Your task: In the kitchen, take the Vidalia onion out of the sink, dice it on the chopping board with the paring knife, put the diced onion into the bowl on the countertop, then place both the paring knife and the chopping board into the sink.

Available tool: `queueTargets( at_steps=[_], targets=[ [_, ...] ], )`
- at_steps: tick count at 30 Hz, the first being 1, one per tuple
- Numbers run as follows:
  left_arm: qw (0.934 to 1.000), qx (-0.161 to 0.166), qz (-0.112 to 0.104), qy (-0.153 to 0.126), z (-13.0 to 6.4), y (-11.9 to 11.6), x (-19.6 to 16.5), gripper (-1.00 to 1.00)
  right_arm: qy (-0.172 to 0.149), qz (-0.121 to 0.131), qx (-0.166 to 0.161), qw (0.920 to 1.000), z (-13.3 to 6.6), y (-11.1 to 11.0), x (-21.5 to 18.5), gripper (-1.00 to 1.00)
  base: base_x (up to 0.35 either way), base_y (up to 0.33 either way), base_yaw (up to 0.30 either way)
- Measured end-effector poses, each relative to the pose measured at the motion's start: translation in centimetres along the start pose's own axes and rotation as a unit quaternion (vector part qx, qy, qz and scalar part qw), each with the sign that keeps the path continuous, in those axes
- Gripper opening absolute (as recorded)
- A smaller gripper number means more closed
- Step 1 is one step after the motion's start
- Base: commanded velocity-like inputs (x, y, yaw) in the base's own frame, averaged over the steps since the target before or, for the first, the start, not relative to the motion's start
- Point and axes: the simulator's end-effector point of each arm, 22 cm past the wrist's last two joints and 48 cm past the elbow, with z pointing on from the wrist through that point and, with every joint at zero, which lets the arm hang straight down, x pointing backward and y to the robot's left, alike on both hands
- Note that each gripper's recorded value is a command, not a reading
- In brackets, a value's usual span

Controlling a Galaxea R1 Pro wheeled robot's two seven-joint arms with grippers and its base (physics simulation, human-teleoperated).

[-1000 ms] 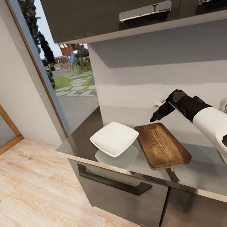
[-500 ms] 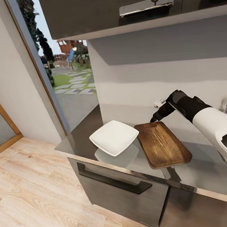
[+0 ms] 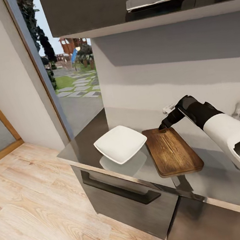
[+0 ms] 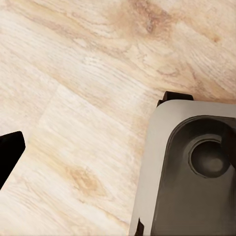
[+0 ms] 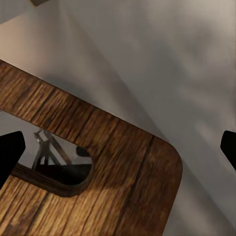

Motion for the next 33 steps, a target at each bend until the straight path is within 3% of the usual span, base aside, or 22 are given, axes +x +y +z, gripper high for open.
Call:
queueTargets(
  at_steps=[33],
  targets=[
    [0.9998, -0.002, 0.004, 0.022, -0.3, 0.2, 1.6, 1.0, 0.016, -0.002, -0.008, 0.9998, 2.9, 0.5, 1.2, 1.0, 0.0, 0.0, 0.0]
  ],
)
